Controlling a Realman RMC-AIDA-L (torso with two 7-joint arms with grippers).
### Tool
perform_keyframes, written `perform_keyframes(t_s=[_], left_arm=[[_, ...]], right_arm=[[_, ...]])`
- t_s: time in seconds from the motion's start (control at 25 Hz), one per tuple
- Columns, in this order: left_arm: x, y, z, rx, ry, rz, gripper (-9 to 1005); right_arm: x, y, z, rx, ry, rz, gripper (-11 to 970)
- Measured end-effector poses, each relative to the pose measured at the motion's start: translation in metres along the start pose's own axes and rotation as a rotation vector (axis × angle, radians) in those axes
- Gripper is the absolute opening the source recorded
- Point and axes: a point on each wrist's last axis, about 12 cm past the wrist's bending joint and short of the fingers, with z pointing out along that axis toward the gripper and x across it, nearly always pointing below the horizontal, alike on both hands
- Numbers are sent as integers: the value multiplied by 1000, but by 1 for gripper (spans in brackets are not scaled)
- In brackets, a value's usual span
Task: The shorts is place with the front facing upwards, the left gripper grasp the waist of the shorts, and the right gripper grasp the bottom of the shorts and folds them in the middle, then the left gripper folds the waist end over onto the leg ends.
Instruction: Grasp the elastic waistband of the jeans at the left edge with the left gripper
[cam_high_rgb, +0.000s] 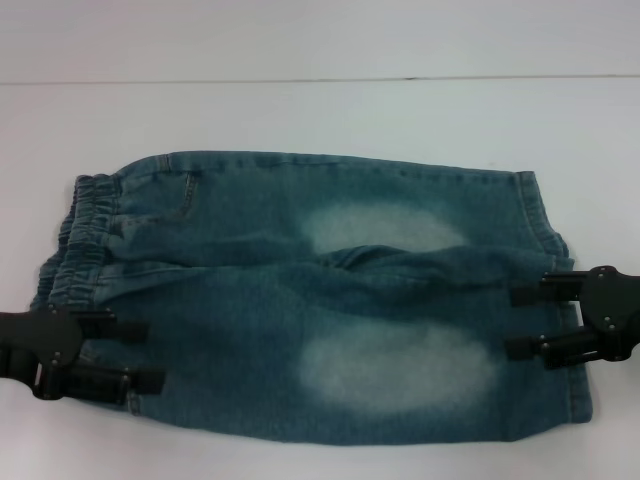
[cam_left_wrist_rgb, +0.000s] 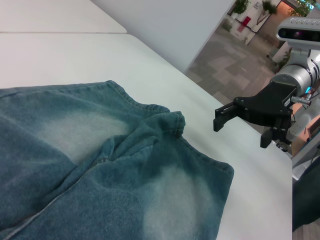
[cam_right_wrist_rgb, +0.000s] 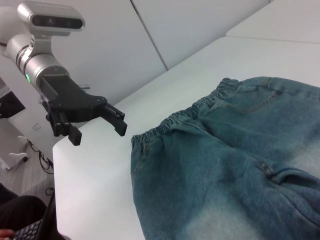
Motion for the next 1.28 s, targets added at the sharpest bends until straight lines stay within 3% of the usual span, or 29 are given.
perform_keyframes(t_s=[0.52,0.88,1.04,1.28], left_arm=[[0,3,-7,-38,9,-20,895],[15,16,-52,-299,99,-138,890],[25,27,-57,-415,161,-192,887],[30,36,-54,-472,184,-215,883]], right_arm=[[-1,0,1,-1,1,-4,955],[-1,-1,4,3,-2,-6,956],[-4,-1,7,-1,-3,-13,956],[-5,-1,8,-3,-2,-16,955]])
